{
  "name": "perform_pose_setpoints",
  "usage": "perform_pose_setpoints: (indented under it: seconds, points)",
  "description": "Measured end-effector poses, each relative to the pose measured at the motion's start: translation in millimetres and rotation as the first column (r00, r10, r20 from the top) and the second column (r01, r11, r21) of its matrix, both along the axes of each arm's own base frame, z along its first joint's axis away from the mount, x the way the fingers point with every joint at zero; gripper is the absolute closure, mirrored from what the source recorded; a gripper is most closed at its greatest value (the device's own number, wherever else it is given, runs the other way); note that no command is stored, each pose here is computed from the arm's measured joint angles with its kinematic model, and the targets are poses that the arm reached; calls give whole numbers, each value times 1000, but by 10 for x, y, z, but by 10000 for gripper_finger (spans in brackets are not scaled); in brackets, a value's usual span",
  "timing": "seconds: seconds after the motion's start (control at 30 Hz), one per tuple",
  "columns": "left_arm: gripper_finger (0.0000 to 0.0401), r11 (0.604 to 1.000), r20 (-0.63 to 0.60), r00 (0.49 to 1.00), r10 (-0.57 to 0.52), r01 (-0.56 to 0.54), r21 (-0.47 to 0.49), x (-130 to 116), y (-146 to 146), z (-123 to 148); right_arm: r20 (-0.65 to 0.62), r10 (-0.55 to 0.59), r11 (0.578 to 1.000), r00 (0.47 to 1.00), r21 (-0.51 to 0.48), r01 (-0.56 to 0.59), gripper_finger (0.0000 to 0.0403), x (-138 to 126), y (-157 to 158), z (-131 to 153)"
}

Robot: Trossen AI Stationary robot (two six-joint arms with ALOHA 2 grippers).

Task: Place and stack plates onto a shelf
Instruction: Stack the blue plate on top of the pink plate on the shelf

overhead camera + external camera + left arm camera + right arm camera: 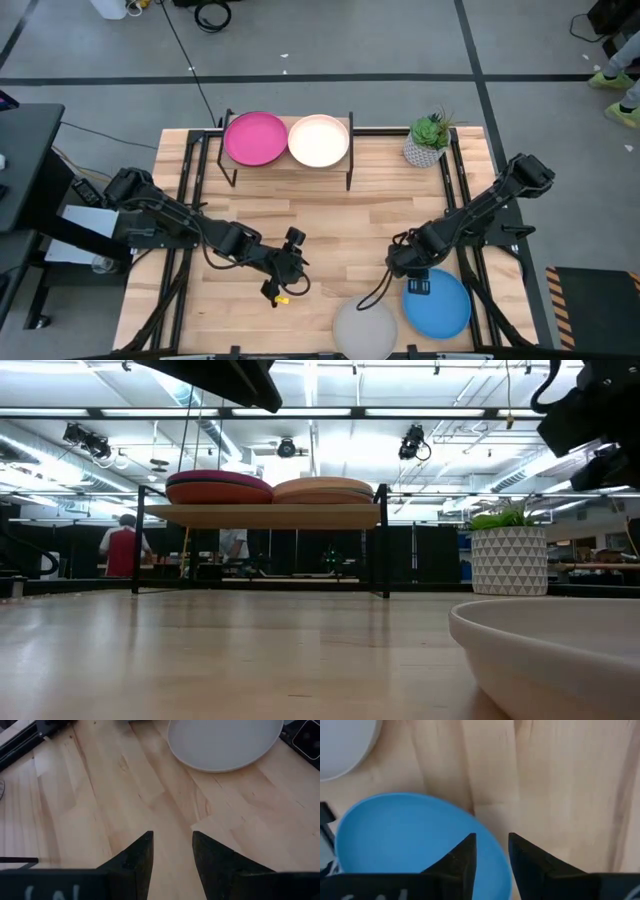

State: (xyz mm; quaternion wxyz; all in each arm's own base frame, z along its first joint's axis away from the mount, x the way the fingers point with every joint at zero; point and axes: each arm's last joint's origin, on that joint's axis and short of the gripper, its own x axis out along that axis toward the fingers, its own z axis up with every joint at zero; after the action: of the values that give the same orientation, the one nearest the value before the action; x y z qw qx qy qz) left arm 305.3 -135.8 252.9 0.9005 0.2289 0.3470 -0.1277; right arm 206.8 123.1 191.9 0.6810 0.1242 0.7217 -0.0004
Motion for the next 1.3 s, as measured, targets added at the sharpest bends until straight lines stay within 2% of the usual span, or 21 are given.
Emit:
perform_pose_setpoints:
  seconds: [0.13, 0.2, 0.43, 0.57, 0.73, 0.87, 1.03, 1.23, 1.3]
  points:
    - [257, 1000, 0, 1000, 0, 0, 0, 0, 0, 0, 31, 42, 998, 999, -42, -41, 268, 29, -3, -42]
    - [257, 1000, -4, 1000, 0, 0, 1, -2, 1, -3, 25, 52, 998, 998, -30, -52, 263, 45, 10, -101]
    - [257, 1000, -16, 1000, 17, -18, -12, -10, 4, -11, -110, 119, 992, 987, 54, -114, 259, 69, 73, -379]
    - [257, 1000, -17, 1000, 18, -18, -13, -10, 4, -11, -143, 164, 986, 976, 59, -157, 261, 82, 85, -470]
    - [257, 1000, -18, 1000, 21, -21, -17, -12, 1, -12, -158, 234, 972, 959, 43, -230, 288, 84, 80, -538]
    - [257, 1000, -18, 1000, 22, -22, -17, -12, 1, -10, -143, 275, 961, 951, 19, -275, 332, 88, 41, -518]
    - [257, 1000, -17, 1000, 22, -22, -18, -11, 1, -10, -150, 301, 954, 942, 35, -299, 386, 85, -61, -451]
    - [257, 1000, -11, 1000, 15, -15, -14, -8, -1, -6, -135, 293, 956, 946, 36, -291, 383, 84, -271, -302]
    - [257, 1000, -8, 1000, -15, 15, 14, -12, -12, -6, -112, 279, 960, 954, 41, -277, 380, 78, -349, -226]
